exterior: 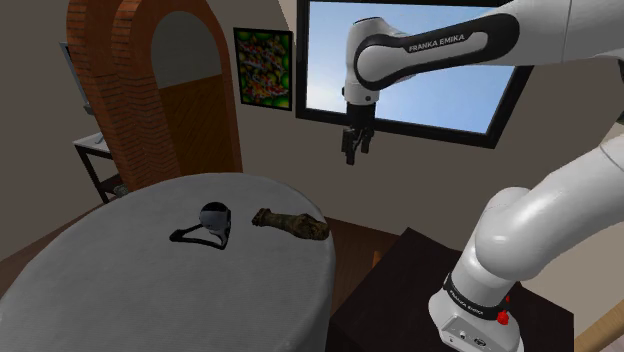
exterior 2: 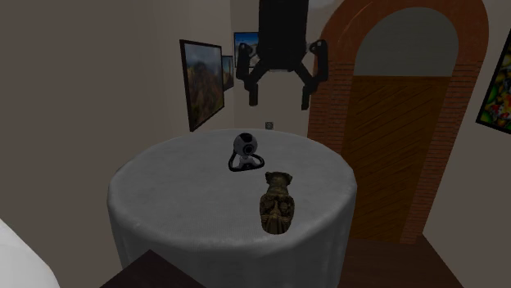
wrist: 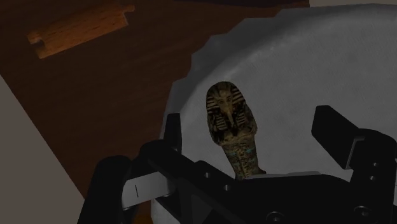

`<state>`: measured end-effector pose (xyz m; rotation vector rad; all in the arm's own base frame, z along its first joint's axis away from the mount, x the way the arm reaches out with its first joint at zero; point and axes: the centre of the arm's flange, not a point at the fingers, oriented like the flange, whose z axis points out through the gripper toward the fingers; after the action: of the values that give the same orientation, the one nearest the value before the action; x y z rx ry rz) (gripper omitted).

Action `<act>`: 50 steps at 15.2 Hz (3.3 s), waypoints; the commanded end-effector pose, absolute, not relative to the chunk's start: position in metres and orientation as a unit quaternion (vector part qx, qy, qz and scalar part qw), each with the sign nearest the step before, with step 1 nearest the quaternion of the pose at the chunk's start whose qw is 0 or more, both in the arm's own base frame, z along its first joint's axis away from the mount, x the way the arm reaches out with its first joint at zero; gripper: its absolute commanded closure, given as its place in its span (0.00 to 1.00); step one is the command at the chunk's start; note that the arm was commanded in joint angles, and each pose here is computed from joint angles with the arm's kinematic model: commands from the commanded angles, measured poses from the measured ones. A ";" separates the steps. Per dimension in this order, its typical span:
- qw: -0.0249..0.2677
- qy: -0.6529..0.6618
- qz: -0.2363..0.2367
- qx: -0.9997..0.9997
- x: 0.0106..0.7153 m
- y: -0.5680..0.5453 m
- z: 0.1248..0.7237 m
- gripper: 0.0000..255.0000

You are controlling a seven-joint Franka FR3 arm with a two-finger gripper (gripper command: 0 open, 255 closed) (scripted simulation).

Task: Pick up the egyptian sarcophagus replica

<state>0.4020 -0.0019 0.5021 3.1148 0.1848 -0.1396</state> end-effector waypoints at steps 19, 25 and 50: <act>-0.006 0.160 -0.077 0.984 0.585 0.056 0.311 0.00; -0.010 0.189 -0.087 0.978 0.634 0.082 0.251 0.00; -0.015 0.217 -0.096 0.971 0.676 0.109 0.156 1.00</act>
<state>0.6765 0.1092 0.1573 3.0806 0.6863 -0.3019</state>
